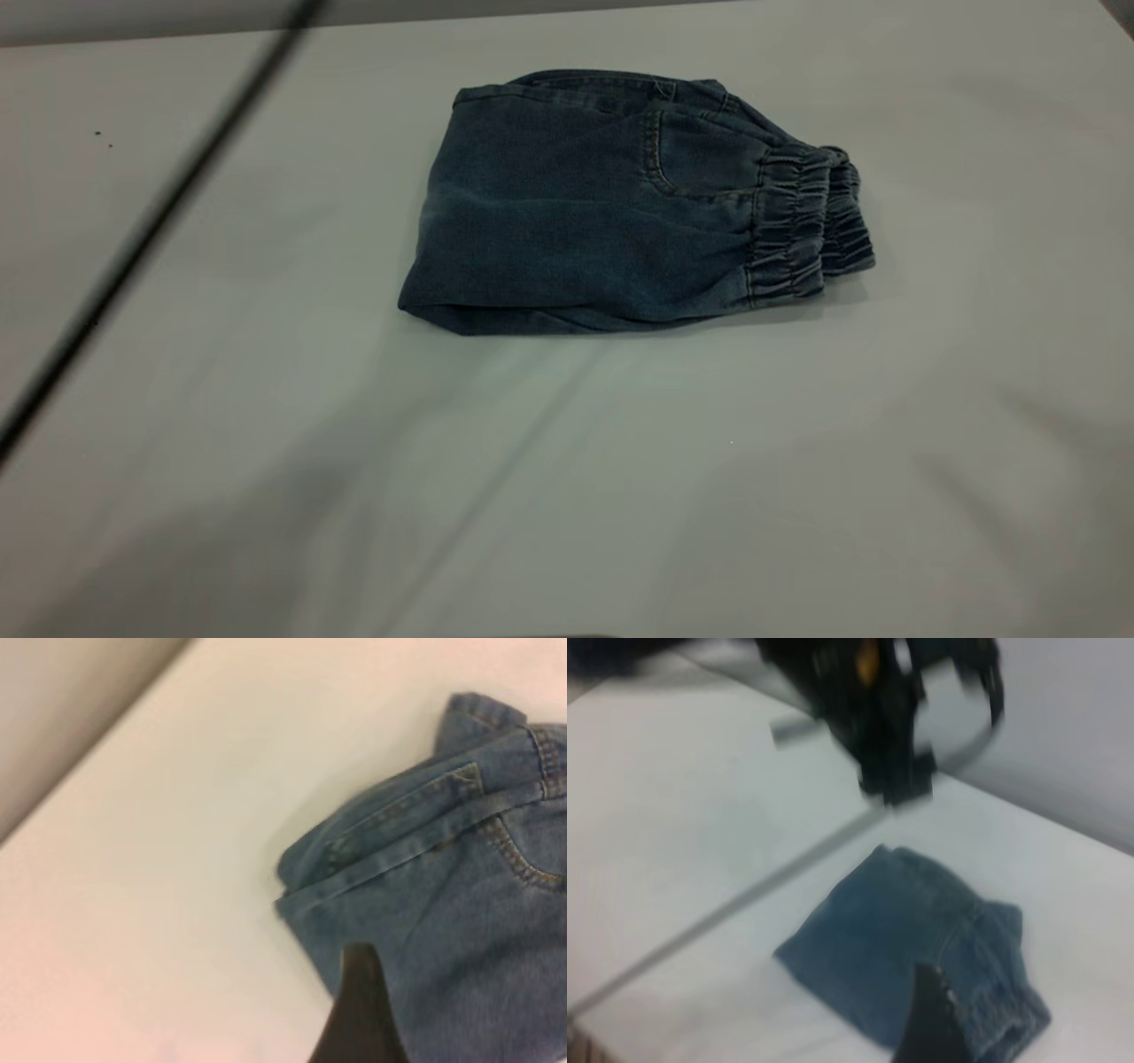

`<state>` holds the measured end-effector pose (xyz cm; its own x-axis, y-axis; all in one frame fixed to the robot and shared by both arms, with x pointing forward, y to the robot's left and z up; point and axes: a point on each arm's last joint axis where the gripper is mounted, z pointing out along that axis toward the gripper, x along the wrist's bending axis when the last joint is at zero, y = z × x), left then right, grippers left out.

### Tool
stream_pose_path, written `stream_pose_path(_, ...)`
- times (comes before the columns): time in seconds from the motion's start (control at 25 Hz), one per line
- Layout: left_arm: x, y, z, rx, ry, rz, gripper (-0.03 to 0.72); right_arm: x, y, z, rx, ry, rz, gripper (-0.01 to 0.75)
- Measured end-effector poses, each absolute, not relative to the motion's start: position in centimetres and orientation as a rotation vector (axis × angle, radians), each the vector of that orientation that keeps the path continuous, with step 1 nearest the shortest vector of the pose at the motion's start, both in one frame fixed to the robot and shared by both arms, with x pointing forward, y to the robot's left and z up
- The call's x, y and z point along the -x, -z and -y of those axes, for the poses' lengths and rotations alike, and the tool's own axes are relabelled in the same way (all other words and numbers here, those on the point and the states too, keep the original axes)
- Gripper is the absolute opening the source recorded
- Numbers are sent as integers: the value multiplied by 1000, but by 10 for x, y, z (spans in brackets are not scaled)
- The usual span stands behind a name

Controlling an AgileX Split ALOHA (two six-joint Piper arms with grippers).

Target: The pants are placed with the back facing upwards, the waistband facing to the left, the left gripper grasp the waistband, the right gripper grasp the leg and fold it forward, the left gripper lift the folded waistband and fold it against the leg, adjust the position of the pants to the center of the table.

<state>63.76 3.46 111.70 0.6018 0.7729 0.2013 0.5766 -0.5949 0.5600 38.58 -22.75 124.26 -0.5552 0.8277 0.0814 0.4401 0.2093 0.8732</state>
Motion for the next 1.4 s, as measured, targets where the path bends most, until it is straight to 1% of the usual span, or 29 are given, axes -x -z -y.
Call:
stream_pose_path(0.12,-608,-1150,-56,-2340,-605,-1119,516,-344,-1250,238,-1131,-1301,-2101,435)
stream_pose_path(0.24,-574,-1171,-80,-2305,-587,-1172,516,-305,-1254,248,-1088,-1310,-2104,435)
stream_pose_path(0.4,-528,-1184,-113,-2269,-556,-1248,516,-261,-1256,260,-1052,-1359,-2054,435)
stream_pose_path(0.6,-472,-1187,-153,-2247,-537,-1288,516,-219,-1253,273,-1024,-1431,-1952,435)
stream_pose_path(0.72,-442,-1180,-171,-2252,-504,-1285,516,-206,-1235,277,-1048,-1441,-1943,435)
stream_pose_path(0.92,-396,-1162,-199,-2257,-448,-1276,516,-201,-1191,280,-1116,-1400,-1981,435)
stream_pose_path(1.16,-343,-1141,-235,-2206,-443,-1253,516,-196,-1136,281,-1170,-1357,-2027,435)
stream_pose_path(1.4,-301,-1117,-264,-2138,-471,-1218,516,-200,-1078,282,-1235,-1274,-2081,435)
